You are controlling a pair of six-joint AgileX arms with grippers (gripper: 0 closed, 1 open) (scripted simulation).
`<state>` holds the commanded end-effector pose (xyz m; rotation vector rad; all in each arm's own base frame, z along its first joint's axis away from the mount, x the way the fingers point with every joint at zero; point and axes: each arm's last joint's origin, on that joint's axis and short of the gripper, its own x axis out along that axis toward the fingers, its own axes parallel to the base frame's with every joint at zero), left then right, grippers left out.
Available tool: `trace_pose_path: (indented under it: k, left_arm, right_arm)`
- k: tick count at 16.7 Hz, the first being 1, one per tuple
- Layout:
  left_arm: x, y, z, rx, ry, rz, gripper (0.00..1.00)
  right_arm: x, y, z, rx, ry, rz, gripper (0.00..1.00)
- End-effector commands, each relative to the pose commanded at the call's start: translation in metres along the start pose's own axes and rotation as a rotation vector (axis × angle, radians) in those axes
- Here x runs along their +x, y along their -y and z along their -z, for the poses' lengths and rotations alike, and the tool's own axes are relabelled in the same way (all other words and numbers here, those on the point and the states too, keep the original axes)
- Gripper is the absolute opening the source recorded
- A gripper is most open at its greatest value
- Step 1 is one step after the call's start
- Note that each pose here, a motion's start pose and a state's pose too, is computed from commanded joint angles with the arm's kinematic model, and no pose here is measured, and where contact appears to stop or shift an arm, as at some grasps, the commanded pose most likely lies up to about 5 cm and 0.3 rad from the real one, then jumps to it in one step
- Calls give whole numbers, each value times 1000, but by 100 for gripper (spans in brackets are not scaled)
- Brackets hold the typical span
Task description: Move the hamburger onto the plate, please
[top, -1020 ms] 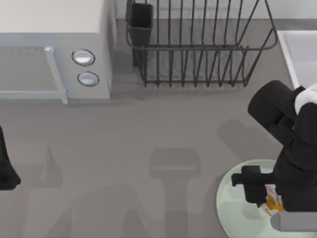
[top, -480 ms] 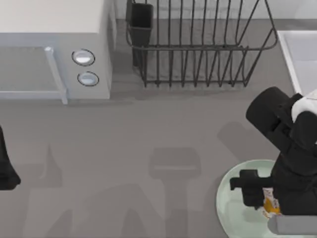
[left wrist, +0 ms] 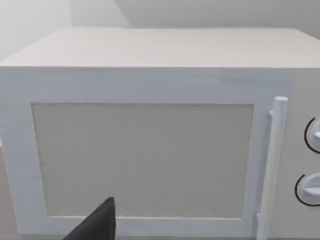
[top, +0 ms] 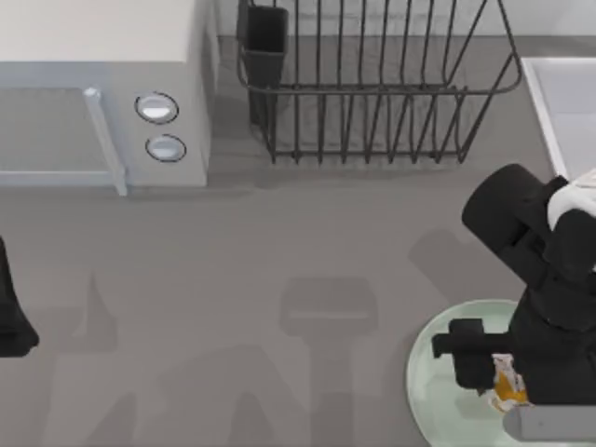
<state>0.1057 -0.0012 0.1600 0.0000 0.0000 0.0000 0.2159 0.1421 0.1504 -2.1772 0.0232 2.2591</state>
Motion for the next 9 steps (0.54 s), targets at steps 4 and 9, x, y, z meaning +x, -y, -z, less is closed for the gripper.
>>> trace_pose_path:
  k: [4,9]
  left_arm:
    - [0,0,0,0,0,0,100]
    - [0,0,0,0,0,0,100]
  right_arm:
    - [0,0,0,0,0,0,100]
    - [0,0,0,0,0,0,100]
